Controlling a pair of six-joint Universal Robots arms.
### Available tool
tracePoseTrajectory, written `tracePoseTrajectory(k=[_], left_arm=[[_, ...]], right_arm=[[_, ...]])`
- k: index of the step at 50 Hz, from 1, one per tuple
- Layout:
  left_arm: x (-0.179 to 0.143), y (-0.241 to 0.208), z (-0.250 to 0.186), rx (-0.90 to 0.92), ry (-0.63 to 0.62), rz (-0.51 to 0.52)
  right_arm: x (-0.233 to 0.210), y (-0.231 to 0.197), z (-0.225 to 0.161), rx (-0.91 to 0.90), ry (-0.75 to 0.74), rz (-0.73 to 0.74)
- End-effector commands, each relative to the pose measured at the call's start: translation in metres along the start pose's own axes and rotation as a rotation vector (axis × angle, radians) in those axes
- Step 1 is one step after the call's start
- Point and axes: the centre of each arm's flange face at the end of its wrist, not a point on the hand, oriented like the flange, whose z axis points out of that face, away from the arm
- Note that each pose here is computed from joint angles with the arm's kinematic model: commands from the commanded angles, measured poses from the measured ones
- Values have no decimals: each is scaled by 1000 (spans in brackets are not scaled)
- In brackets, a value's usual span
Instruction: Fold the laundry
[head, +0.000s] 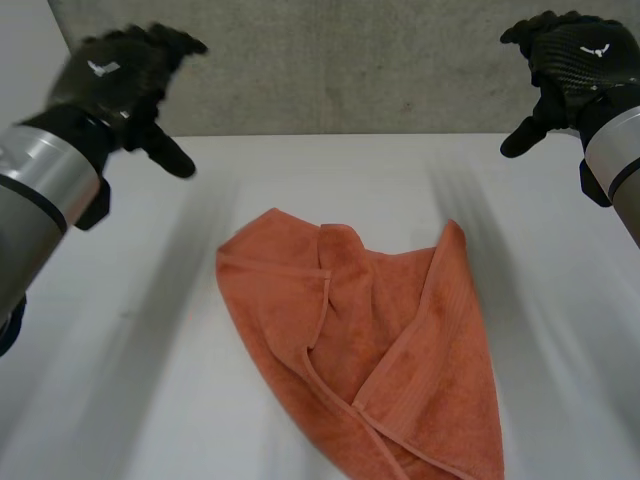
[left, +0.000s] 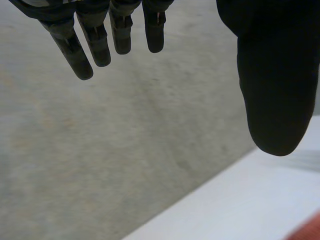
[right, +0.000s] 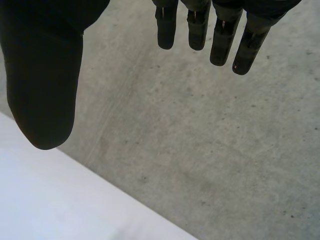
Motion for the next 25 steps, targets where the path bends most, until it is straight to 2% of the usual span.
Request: tracePoseTrajectory(k=[1, 6, 7, 12, 20, 25], left_arm=[[31, 46, -7, -106, 251, 153], [57, 77, -16, -173, 372, 282], [63, 82, -19, -184, 393, 301], [89, 109, -41, -256, 505, 398], [111, 150, -62, -362, 616, 404], [115, 160, -61, -364, 620, 405]], right_arm=[[-10, 15, -11, -137, -112, -118], [-35, 43, -27, -282, -263, -214], [-49, 53, -37, -330, -332, -234], [-71, 82, -67, -455, -475, -248], [-86, 112, -96, -508, -628, -195], [-94, 124, -107, -486, -691, -168]])
